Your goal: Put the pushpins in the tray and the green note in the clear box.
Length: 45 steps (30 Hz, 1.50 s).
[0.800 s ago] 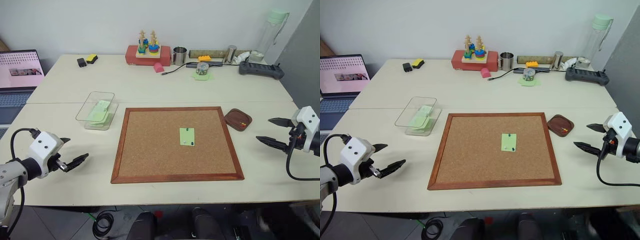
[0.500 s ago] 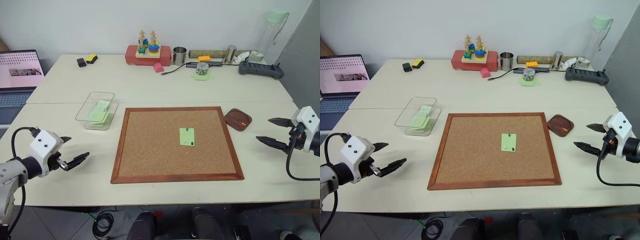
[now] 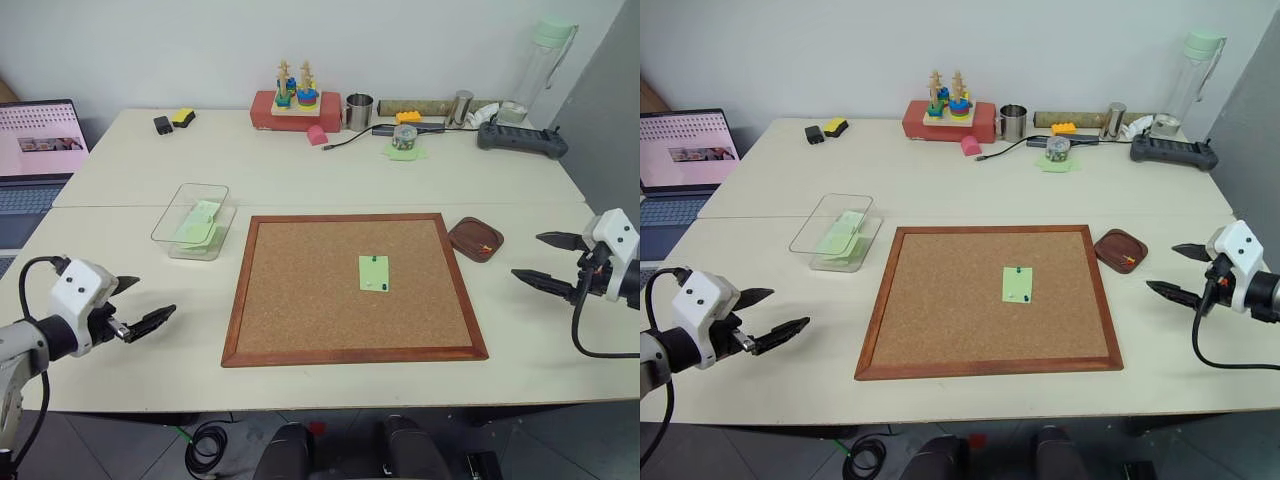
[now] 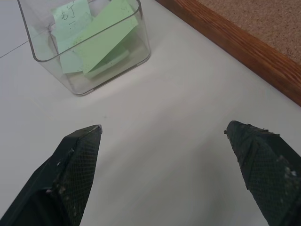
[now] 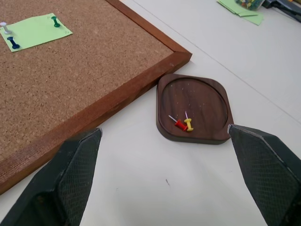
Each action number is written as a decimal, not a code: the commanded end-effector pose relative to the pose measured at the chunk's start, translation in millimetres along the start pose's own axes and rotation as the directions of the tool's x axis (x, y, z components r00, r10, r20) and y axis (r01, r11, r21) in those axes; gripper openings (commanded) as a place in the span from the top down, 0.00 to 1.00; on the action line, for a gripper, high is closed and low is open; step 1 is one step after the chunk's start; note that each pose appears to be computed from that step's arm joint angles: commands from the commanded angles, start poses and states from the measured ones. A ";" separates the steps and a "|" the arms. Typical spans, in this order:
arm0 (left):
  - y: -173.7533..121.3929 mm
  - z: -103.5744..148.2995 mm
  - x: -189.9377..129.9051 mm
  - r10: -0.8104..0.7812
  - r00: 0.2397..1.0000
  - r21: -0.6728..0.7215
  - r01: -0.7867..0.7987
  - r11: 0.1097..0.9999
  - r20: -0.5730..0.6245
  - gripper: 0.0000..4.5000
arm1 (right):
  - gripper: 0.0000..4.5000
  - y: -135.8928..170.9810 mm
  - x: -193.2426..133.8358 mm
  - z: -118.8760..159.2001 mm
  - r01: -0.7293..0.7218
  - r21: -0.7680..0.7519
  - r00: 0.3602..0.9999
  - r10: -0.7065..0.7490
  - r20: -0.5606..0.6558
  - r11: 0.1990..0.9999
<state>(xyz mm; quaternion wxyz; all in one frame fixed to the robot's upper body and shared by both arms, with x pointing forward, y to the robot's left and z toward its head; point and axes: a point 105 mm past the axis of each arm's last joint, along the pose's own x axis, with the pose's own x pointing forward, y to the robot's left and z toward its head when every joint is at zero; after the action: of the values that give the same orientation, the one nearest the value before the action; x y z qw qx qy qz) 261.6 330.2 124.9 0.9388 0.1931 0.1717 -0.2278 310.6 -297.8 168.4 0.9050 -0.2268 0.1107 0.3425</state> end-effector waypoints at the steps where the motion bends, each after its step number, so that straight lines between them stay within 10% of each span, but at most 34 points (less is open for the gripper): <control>1: 0.8 21.0 -2.5 -0.003 0.998 0.031 0.001 1.000 0.064 0.00 | 0.00 -2.2 -2.4 8.1 0.003 -0.032 1.000 -0.003 0.015 0.999; 11: -12.1 49.0 8.4 -0.089 0.986 0.068 0.080 0.994 0.141 0.08 | 0.00 1.8 -3.6 10.7 0.000 -0.034 1.000 0.001 0.025 0.999; 32: -155.9 86.8 117.9 -0.557 0.809 0.273 0.502 0.820 0.186 0.99 | 0.00 93.4 50.7 60.5 -0.303 -0.060 0.934 0.308 0.178 0.951; 45: -170.8 66.4 157.1 -0.565 0.801 0.218 0.526 0.822 0.196 0.99 | 0.00 97.2 139.7 79.7 -0.322 -0.088 0.920 0.333 0.207 0.943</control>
<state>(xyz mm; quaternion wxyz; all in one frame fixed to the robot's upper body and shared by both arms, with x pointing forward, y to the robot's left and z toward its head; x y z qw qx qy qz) 321.9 102.4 78.1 0.8286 0.1643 0.0682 -0.5309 344.3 -117.9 151.4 0.8354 -0.1707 0.0536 0.5198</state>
